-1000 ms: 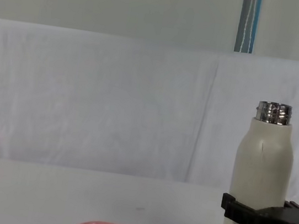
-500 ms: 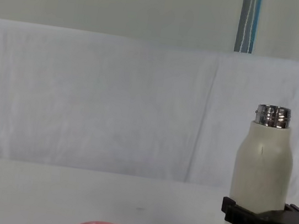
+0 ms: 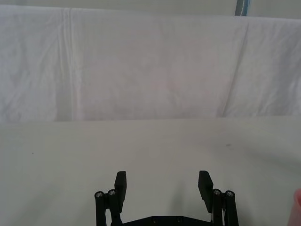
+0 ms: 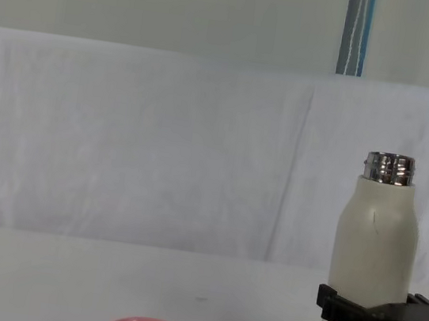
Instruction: Grasp the thermos with one hand and pour water into the cup lid.
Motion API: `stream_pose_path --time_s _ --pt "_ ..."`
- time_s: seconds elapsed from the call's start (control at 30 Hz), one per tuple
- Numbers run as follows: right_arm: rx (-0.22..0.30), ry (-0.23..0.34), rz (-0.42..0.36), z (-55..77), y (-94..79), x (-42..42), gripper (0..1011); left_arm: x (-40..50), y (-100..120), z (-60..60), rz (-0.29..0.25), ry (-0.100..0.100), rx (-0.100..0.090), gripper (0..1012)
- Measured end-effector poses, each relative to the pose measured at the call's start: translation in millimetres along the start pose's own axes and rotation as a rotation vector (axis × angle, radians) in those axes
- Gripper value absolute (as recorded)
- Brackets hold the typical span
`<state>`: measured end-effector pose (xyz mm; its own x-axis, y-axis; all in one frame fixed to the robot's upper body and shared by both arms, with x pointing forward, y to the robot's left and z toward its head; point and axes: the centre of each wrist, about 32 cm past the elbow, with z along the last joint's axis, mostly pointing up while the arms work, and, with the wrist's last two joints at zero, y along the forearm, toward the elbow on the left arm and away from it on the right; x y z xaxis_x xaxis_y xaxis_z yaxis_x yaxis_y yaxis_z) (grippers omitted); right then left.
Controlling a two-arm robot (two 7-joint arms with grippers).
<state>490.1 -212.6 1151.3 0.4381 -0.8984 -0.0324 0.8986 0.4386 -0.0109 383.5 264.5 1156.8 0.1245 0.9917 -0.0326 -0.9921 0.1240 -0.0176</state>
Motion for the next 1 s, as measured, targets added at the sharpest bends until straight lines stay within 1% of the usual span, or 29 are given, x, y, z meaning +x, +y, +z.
stream_pose_path --time_s 0.13,0.23,0.9,1.0 --pt "0.0 0.0 0.0 -0.1 -0.1 0.0 959 0.0 0.0 0.0 0.0 0.0 0.0 1001" --pt "0.001 0.0 -0.001 -0.1 -0.2 0.2 1001 0.0 0.0 0.0 0.0 0.0 0.0 1001" --pt "0.001 0.0 -0.001 0.2 -0.2 0.2 1001 0.0 0.0 0.0 0.0 0.0 0.0 1001" --pt "0.007 -0.005 -0.003 1.0 -2.9 0.1 1002 0.0 0.0 0.0 0.0 0.0 0.0 1001"
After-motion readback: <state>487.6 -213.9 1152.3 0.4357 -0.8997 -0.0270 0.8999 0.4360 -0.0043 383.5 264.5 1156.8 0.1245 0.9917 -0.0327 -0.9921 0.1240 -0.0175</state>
